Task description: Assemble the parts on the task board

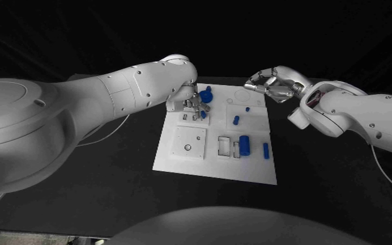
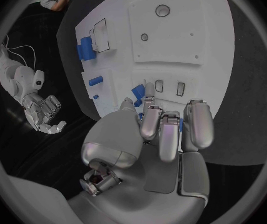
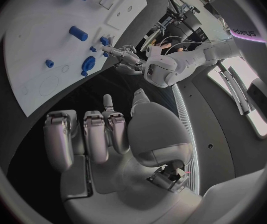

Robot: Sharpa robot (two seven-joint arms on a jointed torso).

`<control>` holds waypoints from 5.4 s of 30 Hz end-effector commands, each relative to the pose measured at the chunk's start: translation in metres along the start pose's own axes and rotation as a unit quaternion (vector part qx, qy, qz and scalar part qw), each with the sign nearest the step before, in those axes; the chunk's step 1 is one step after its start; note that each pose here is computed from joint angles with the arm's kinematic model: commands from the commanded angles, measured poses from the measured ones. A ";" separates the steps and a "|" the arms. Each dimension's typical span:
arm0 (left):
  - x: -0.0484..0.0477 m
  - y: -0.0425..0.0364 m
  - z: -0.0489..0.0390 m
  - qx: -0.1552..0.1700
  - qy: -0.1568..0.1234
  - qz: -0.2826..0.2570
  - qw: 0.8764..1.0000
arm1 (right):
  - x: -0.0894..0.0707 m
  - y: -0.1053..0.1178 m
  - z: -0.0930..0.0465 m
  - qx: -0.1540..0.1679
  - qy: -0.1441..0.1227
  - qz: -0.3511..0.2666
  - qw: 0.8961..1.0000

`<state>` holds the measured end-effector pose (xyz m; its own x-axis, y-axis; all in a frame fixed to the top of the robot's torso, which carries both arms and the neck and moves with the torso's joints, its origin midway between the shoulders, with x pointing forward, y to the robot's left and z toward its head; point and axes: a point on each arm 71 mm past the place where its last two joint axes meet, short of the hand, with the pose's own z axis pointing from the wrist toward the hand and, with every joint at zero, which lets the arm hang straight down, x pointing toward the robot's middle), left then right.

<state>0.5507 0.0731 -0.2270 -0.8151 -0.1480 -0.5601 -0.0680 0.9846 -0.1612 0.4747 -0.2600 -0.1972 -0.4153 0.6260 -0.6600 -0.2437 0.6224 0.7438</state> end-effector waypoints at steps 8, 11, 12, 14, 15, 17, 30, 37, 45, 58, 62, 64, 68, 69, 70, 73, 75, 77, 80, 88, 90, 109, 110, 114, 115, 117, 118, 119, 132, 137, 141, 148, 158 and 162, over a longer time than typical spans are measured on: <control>0.0058 -0.0062 0.0016 0.002 0.010 0.002 1.000 | 0.003 -0.001 0.000 0.002 0.013 0.002 1.000; 0.0059 -0.0057 0.0022 0.003 0.008 0.000 1.000 | 0.003 -0.001 0.000 0.004 0.014 0.002 1.000; 0.0057 -0.0054 0.0024 0.003 0.008 -0.001 1.000 | 0.003 -0.001 0.000 0.004 0.014 0.002 1.000; 0.0052 -0.0046 0.0028 0.002 0.006 -0.003 1.000 | 0.003 -0.002 -0.001 0.005 0.014 0.002 1.000; 0.0050 -0.0043 0.0029 0.001 0.006 -0.003 1.000 | 0.003 -0.002 -0.001 0.006 0.015 0.001 1.000; 0.0047 -0.0036 0.0032 0.000 0.005 -0.005 1.000 | 0.003 -0.002 -0.001 0.006 0.015 0.001 1.000; 0.0053 -0.0025 0.0033 -0.001 0.005 -0.005 1.000 | 0.003 -0.003 -0.001 0.011 0.020 0.001 1.000; 0.0062 0.0000 0.0019 0.001 -0.002 0.001 1.000 | 0.002 -0.005 -0.002 0.013 0.019 0.001 1.000; 0.0076 0.0071 -0.0032 0.000 -0.013 0.028 1.000 | 0.000 -0.007 -0.005 0.016 0.017 0.001 1.000; 0.0012 0.0133 -0.0183 0.036 -0.017 0.058 0.998 | 0.004 -0.012 -0.007 0.023 0.022 0.004 0.999; -0.0020 0.0157 -0.0195 0.050 -0.031 0.051 0.997 | 0.006 -0.013 -0.007 0.024 0.024 0.005 0.999; -0.0030 0.0164 -0.0198 0.055 -0.036 0.048 0.997 | 0.006 -0.013 -0.007 0.022 0.024 0.005 0.999; -0.0032 0.0175 -0.0210 0.066 -0.041 0.045 0.996 | 0.007 -0.012 -0.006 0.017 0.024 0.000 1.000; -0.0030 0.0175 -0.0216 0.070 -0.043 0.043 0.996 | 0.008 -0.011 -0.006 0.014 0.024 -0.005 1.000; -0.0027 0.0174 -0.0224 0.076 -0.045 0.042 0.995 | 0.009 -0.010 -0.006 0.011 0.025 -0.012 1.000; -0.0011 0.0177 -0.0254 0.095 -0.052 0.037 0.993 | 0.013 -0.004 -0.005 0.001 0.026 -0.038 0.999; 0.0012 0.0185 -0.0297 0.119 -0.058 0.031 0.991 | 0.018 0.004 -0.004 -0.013 0.020 -0.072 0.997; 0.0032 0.0196 -0.0333 0.137 -0.061 0.027 0.988 | 0.022 0.011 -0.002 -0.024 0.012 -0.099 0.995; 0.0064 0.0230 -0.0398 0.167 -0.067 0.019 0.983 | 0.030 0.024 0.000 -0.039 -0.002 -0.144 0.989; 0.0131 0.0410 -0.0596 0.252 -0.102 -0.014 0.962 | 0.057 0.049 0.005 -0.049 -0.001 -0.232 0.971; 0.0143 0.0475 -0.0643 0.267 -0.112 -0.021 0.957 | 0.064 0.052 0.006 -0.048 0.001 -0.247 0.968; 0.0330 0.0915 -0.0855 0.310 -0.156 -0.061 0.936 | 0.123 0.052 0.020 0.009 0.058 -0.367 0.928; 0.0339 0.0924 -0.0852 0.310 -0.156 -0.061 0.936 | 0.126 0.052 0.021 0.011 0.061 -0.369 0.927; 0.0368 0.0946 -0.0838 0.308 -0.151 -0.062 0.937 | 0.133 0.051 0.022 0.017 0.073 -0.375 0.924; 0.0372 0.0950 -0.0835 0.307 -0.150 -0.062 0.938 | 0.134 0.050 0.022 0.019 0.076 -0.376 0.923; 0.0382 0.0957 -0.0827 0.305 -0.147 -0.061 0.939 | 0.137 0.048 0.022 0.024 0.082 -0.379 0.922; 0.0387 0.0960 -0.0823 0.305 -0.146 -0.061 0.939 | 0.139 0.047 0.022 0.027 0.085 -0.380 0.921; 0.0391 0.0963 -0.0820 0.304 -0.145 -0.061 0.940 | 0.140 0.046 0.022 0.030 0.089 -0.381 0.920; 0.0437 0.1010 -0.0781 0.288 -0.130 -0.057 0.947 | 0.154 0.038 0.025 0.039 0.107 -0.376 0.920; 0.0455 0.1020 -0.0766 0.280 -0.122 -0.054 0.951 | 0.157 0.038 0.026 0.032 0.102 -0.368 0.924; 0.0467 0.1029 -0.0755 0.276 -0.118 -0.053 0.952 | 0.159 0.037 0.027 0.031 0.101 -0.365 0.925; 0.0502 0.1041 -0.0728 0.271 -0.110 -0.052 0.955 | 0.163 0.036 0.030 0.031 0.101 -0.363 0.926; 0.0531 0.1046 -0.0705 0.270 -0.105 -0.052 0.956 | 0.166 0.038 0.032 0.020 0.099 -0.356 0.929; 0.0540 0.1050 -0.0696 0.270 -0.104 -0.052 0.956 | 0.168 0.039 0.033 0.011 0.098 -0.352 0.931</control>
<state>0.4606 0.1766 -0.2166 -0.6720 -0.3271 -0.6644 0.2052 0.7798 -0.5915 0.4248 -0.1171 -0.2826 -0.3181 -0.0476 -0.9469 -0.4778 0.8707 0.1168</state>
